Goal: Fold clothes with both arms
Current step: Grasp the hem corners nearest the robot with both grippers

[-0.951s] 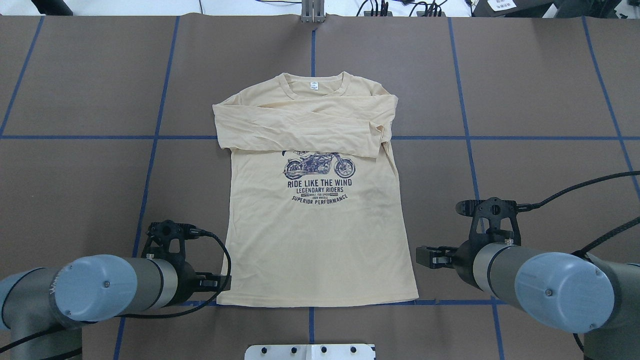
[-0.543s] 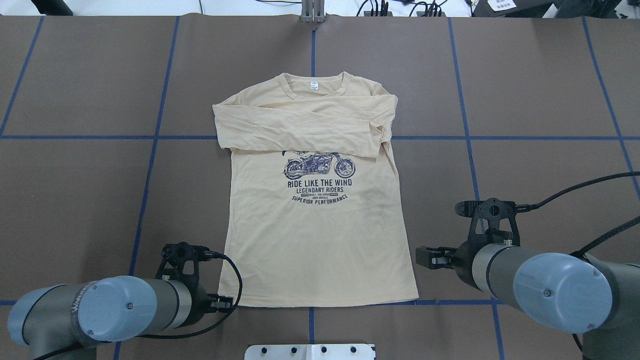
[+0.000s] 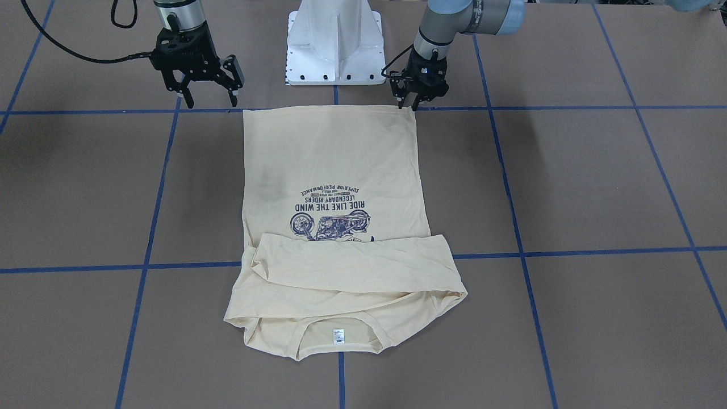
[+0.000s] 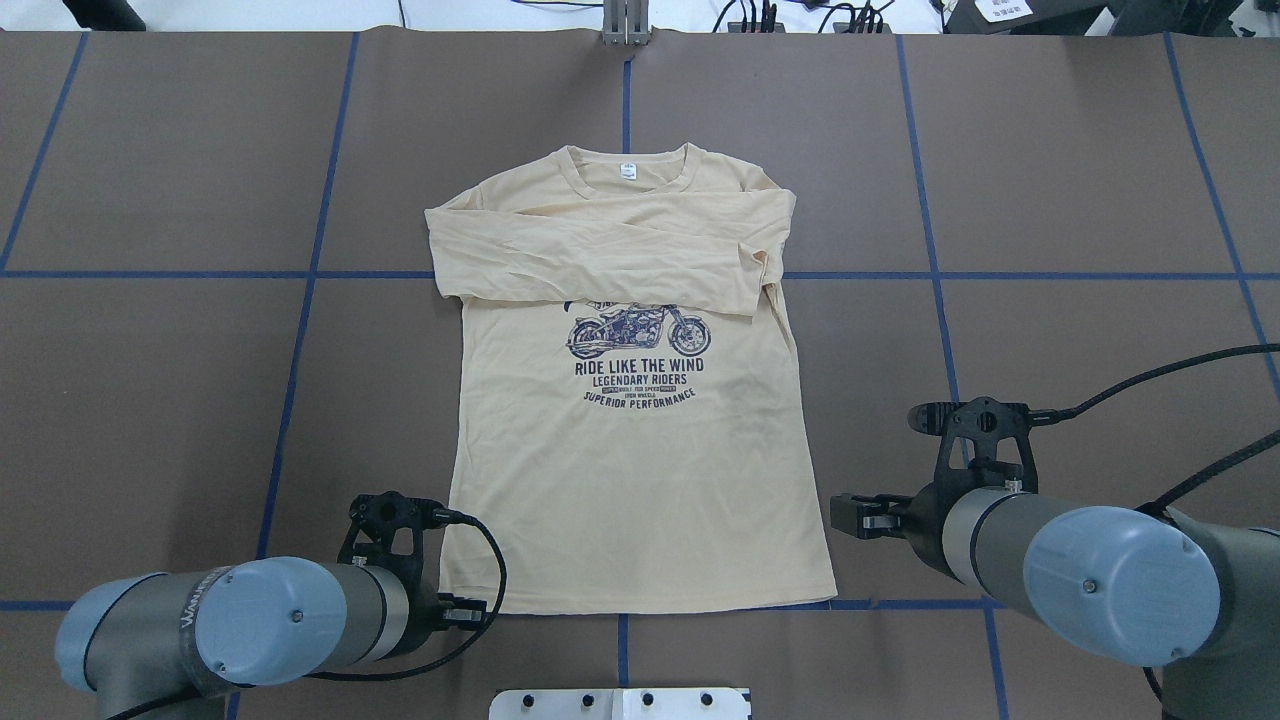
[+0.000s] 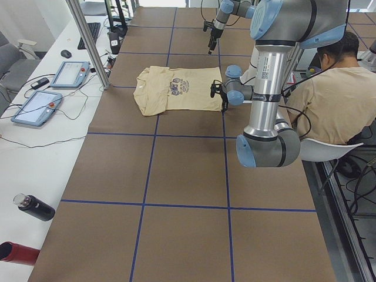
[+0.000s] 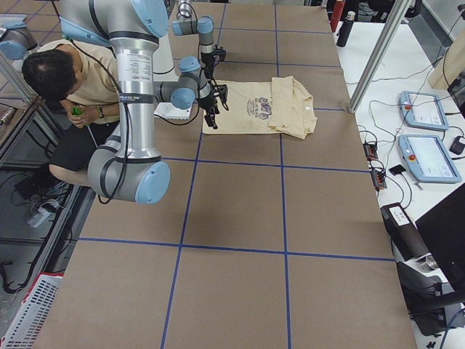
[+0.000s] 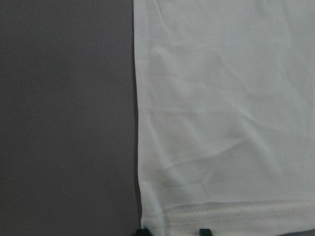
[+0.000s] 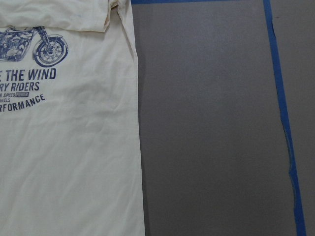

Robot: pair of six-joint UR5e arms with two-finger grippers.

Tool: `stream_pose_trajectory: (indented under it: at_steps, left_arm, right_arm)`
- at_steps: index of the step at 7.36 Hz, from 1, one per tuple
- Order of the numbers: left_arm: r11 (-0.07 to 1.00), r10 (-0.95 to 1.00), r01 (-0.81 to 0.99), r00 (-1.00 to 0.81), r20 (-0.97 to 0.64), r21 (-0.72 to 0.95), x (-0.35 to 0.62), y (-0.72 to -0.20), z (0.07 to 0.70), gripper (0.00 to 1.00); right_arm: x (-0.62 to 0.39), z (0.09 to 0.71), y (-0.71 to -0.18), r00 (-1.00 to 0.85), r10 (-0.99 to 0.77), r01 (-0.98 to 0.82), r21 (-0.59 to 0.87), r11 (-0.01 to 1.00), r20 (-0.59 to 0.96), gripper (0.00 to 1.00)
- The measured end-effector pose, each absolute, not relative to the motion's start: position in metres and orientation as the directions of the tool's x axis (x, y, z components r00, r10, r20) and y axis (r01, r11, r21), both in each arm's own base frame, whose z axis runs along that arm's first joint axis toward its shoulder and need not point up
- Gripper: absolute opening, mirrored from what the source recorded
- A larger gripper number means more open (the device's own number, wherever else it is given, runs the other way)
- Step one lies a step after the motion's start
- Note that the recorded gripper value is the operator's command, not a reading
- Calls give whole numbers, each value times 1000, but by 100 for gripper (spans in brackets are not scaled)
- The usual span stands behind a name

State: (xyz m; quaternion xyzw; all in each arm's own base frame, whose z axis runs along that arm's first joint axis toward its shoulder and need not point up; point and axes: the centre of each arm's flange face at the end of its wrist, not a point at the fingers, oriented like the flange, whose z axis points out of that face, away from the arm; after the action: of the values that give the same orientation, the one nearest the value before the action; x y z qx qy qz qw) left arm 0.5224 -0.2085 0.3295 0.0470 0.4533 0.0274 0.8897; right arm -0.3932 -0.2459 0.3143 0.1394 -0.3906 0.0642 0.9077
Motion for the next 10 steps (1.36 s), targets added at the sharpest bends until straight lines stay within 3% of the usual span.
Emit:
stream_pose_trajectory:
  at_steps: [1,2,8,9,10]
  left_arm:
    - [994,89,-2,588,-804,109,520,-211,330,8]
    - [994,86,2,591,-802,108,518,-213,330,0]
    - [993,76,25,586,-807,111,502,-221,315,0]
    - [993,75,27,581,-810,112,498,-222,310,0]
    - [993,76,27,579,-812,112,496,-221,306,0]
  right_arm:
    - [-393,314,-246,687,7,-225,203,953,727,100]
    - [-393,314,-246,687,7,-225,203,953,727,100]
    - [-411,318,-245,697,0,-228,221,948,717,98]
    - [-433,318,-246,699,5,-245,232,941,715,93]
    - [-457,319,-241,701,21,-267,235,935,713,81]
